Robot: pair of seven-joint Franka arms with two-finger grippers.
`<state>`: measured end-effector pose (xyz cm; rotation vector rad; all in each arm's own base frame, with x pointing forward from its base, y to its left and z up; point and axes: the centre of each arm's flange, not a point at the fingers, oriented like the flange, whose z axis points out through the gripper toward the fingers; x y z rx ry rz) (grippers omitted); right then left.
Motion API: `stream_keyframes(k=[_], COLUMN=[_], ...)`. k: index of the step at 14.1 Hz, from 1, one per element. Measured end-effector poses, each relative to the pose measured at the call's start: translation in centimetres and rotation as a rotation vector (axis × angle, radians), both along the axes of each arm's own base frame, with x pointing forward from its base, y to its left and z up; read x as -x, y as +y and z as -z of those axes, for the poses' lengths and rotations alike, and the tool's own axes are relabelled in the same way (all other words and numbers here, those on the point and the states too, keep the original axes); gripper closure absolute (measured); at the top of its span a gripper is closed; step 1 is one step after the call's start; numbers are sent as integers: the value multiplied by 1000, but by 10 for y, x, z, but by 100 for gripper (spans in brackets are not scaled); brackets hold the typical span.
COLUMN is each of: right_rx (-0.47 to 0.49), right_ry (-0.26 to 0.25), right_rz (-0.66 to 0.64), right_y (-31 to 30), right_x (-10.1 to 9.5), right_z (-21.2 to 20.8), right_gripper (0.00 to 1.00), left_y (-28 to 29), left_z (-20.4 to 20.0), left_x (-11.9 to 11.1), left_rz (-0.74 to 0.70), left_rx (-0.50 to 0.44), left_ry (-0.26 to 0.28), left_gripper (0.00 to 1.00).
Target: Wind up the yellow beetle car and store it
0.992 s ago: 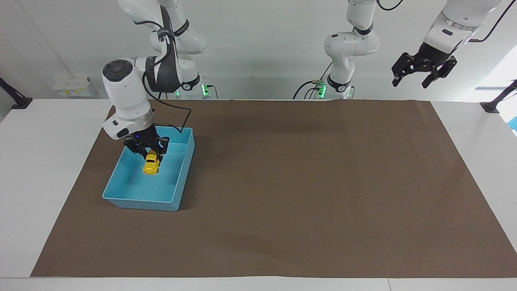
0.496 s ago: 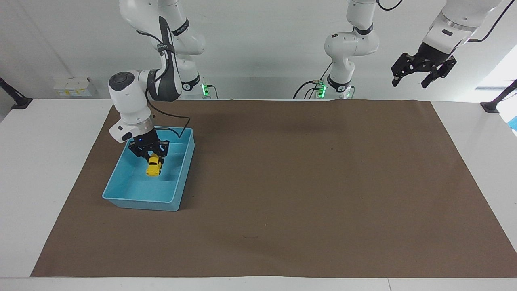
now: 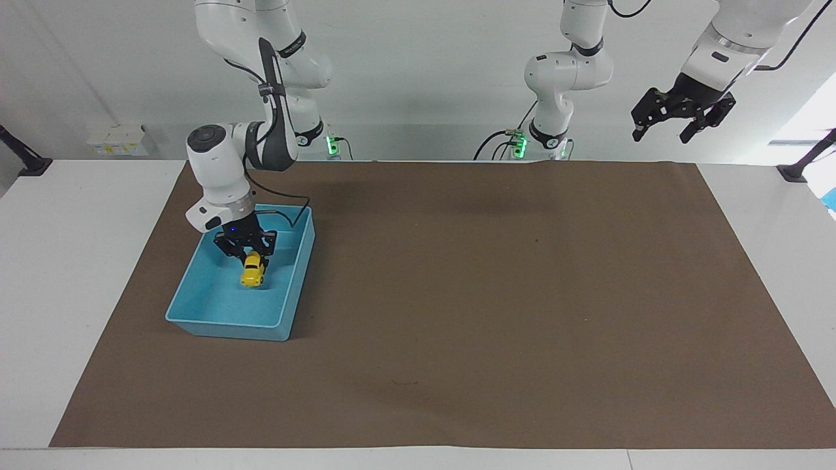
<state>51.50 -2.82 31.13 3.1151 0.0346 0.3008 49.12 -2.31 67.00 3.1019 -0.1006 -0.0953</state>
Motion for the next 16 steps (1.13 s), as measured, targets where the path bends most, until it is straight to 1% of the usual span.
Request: stream_keyframes(k=[2, 4, 5, 7, 8, 9, 10, 12, 13, 14, 16], right_rx=[-4, -4, -4, -4, -4, -4, -3, -2, -1, 0, 1], right_ry=[6, -23, -23, -24, -20, -5, 14, 41, 46, 40, 19], right_rz=[0, 0, 0, -2, -2, -2, -2, 0, 1, 1, 5], right_y=[0, 0, 0, 1, 1, 0, 0, -2, -3, -4, -6], right_x=[1, -2, -2, -4, -7, -12, -19, -36, -45, -52, -61], right_z=[15, 16, 17, 15, 11, 3, -11, -50, -71, -89, -110], right_gripper=[53, 53, 48, 26, 14, 4, 0, 0, 0, 0, 0], left_y=[1, 1, 1, 2, 2, 2, 2, 2, 2, 2, 2], left_z=[0, 0, 0, 0, 0, 0, 0, 0, 0, 0, 0], left_x=[1, 2, 2, 2, 2, 2, 2, 2, 2, 2, 2], left_rz=[-3, -4, -4, -5, -5, -5, -5, -5, -5, -5, -5], left_rx=[-1, -1, -1, -1, -2, -2, -2, -2, -2, -2, -2], left_ry=[1, 0, 0, 0, 0, 0, 0, 0, 0, 0, 0], left_gripper=[0, 0, 0, 0, 0, 0, 0, 0, 0, 0, 0])
